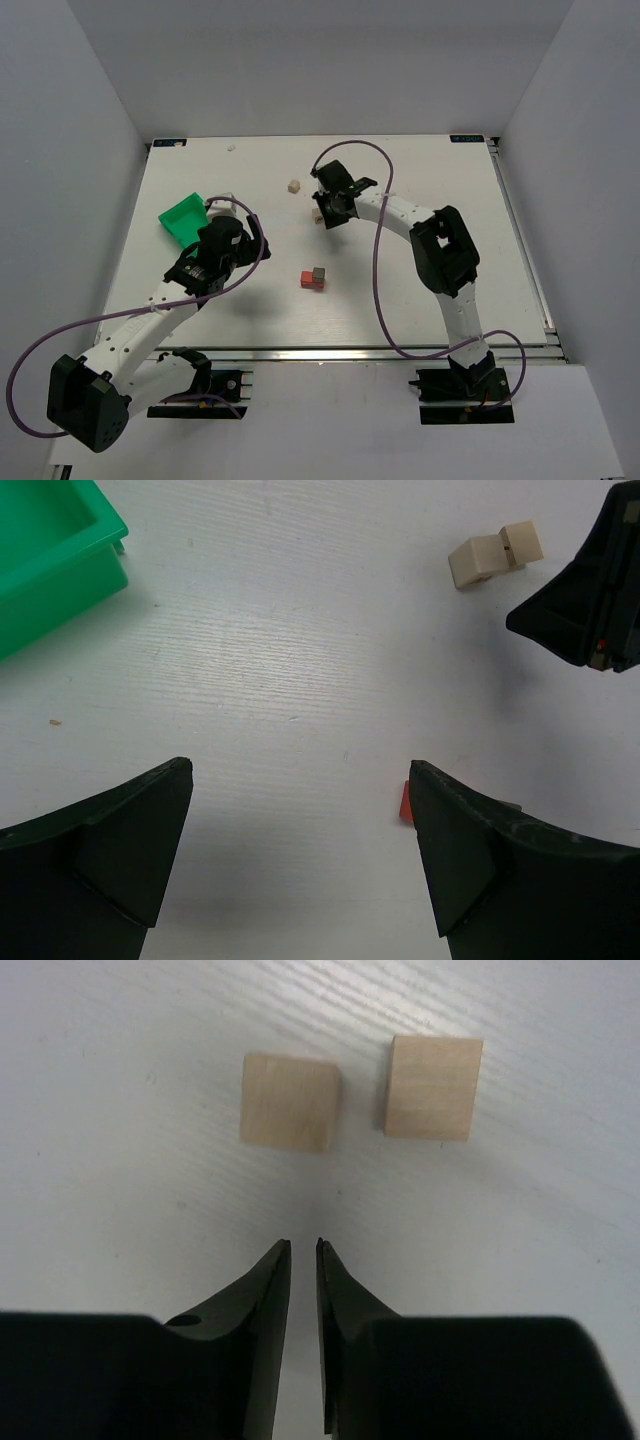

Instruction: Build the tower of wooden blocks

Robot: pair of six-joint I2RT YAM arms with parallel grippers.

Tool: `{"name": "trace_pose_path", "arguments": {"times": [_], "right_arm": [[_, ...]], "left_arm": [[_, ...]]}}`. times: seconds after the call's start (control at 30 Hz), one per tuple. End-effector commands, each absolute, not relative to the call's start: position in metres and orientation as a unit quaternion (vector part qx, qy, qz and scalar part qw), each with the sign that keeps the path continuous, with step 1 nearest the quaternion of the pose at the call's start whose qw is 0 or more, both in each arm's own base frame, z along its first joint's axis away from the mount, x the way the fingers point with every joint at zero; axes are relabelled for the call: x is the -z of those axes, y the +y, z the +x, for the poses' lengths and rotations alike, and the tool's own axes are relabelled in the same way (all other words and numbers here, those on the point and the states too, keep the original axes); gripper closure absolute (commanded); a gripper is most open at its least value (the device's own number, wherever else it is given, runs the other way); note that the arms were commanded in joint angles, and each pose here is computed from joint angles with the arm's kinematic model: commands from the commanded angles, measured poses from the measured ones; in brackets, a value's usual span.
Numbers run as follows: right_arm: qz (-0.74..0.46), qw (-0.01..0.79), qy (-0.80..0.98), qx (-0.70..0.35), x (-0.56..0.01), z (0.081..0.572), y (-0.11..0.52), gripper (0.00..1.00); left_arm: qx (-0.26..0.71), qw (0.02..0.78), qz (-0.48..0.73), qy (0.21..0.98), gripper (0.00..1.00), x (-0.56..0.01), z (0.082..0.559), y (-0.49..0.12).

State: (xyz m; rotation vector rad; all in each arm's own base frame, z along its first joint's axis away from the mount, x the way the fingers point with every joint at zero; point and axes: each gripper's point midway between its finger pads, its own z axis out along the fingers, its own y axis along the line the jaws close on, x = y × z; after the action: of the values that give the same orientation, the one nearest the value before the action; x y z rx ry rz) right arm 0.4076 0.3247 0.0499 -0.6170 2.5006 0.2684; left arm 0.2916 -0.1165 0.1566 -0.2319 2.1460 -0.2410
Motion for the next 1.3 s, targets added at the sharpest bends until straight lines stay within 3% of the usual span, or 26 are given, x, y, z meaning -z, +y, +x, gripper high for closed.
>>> {"name": "trace_pose_path", "arguments": {"times": [0.0,0.1,0.13,0.17,0.33,0.6,0.8,0.93,1.03,1.13,1.27], "right_arm": [[-0.262,0.329,0.895,-0.151,-0.102,0.409,0.337,0.79],[-0.266,0.344,0.891,-0.131,-0.115,0.413,0.330,0.73],[-0.265,0.345,0.893,-0.115,-0.115,0.414,0.324,0.64],[-0.267,0.350,0.891,-0.113,-0.119,0.415,0.324,0.47],[-0.394,0.384,0.828,-0.105,-0.120,0.425,0.335,0.33],[-0.635,0.376,0.670,-0.087,-0.102,0.426,0.343,0.27],[-0.676,0.342,0.645,-0.094,-0.077,0.444,0.354,0.26],[-0.685,0.328,0.642,-0.107,-0.066,0.449,0.356,0.30],[-0.684,0.322,0.646,-0.104,-0.056,0.453,0.354,0.41],[-0.680,0.316,0.652,-0.112,-0.056,0.451,0.353,0.72],[-0.659,0.337,0.660,-0.128,-0.078,0.447,0.357,0.84]], "left_arm": [[0.102,0.478,-0.098,0.867,0.02,-0.165,0.294,-0.116],[0.102,0.478,-0.098,0.867,0.02,-0.165,0.294,-0.116],[0.103,0.478,-0.097,0.867,0.02,-0.165,0.294,-0.116],[0.105,0.479,-0.096,0.866,0.02,-0.166,0.294,-0.117],[0.100,0.479,-0.090,0.867,0.02,-0.165,0.295,-0.116],[0.108,0.479,-0.062,0.869,0.02,-0.165,0.296,-0.123],[0.102,0.479,-0.057,0.870,0.02,-0.164,0.296,-0.121],[0.100,0.480,-0.058,0.870,0.02,-0.164,0.296,-0.120],[0.095,0.479,-0.058,0.871,0.02,-0.163,0.297,-0.119],[0.093,0.479,-0.058,0.871,0.02,-0.161,0.298,-0.119],[0.088,0.478,-0.060,0.872,0.02,-0.161,0.299,-0.118]]}}
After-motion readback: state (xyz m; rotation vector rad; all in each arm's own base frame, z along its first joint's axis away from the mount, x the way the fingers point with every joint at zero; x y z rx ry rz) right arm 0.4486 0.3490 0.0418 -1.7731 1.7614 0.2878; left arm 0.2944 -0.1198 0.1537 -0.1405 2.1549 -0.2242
